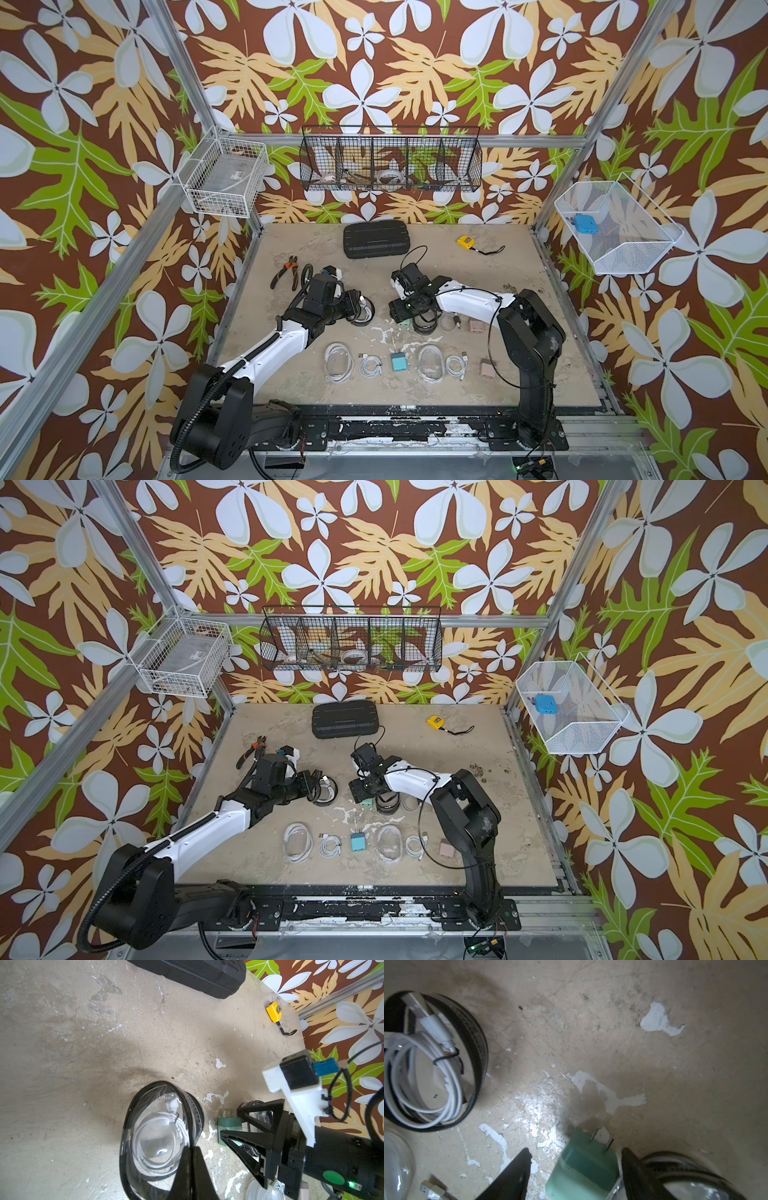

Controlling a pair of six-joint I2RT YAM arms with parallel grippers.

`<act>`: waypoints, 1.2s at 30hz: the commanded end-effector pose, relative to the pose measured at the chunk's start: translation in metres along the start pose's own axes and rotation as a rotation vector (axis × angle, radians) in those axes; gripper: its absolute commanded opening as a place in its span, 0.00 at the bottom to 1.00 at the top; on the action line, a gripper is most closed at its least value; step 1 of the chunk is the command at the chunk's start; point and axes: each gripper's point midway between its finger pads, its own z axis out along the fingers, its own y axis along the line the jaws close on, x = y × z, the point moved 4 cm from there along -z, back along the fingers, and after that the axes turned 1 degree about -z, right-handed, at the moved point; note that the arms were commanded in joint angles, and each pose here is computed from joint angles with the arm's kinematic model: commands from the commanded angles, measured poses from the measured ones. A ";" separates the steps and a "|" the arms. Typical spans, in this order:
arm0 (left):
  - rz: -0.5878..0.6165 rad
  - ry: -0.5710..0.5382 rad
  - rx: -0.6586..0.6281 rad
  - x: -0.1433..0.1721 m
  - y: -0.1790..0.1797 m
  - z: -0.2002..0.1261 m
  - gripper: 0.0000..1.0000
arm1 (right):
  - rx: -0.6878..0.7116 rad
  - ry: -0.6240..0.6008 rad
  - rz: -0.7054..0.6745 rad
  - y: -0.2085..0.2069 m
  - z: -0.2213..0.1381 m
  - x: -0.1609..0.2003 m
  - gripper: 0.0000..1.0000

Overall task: Pack away charging kits
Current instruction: Pick up the plug from the center of the board.

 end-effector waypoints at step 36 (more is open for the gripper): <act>-0.084 0.055 0.119 0.012 -0.010 0.008 0.00 | -0.317 -0.075 -0.008 0.069 -0.025 -0.046 0.33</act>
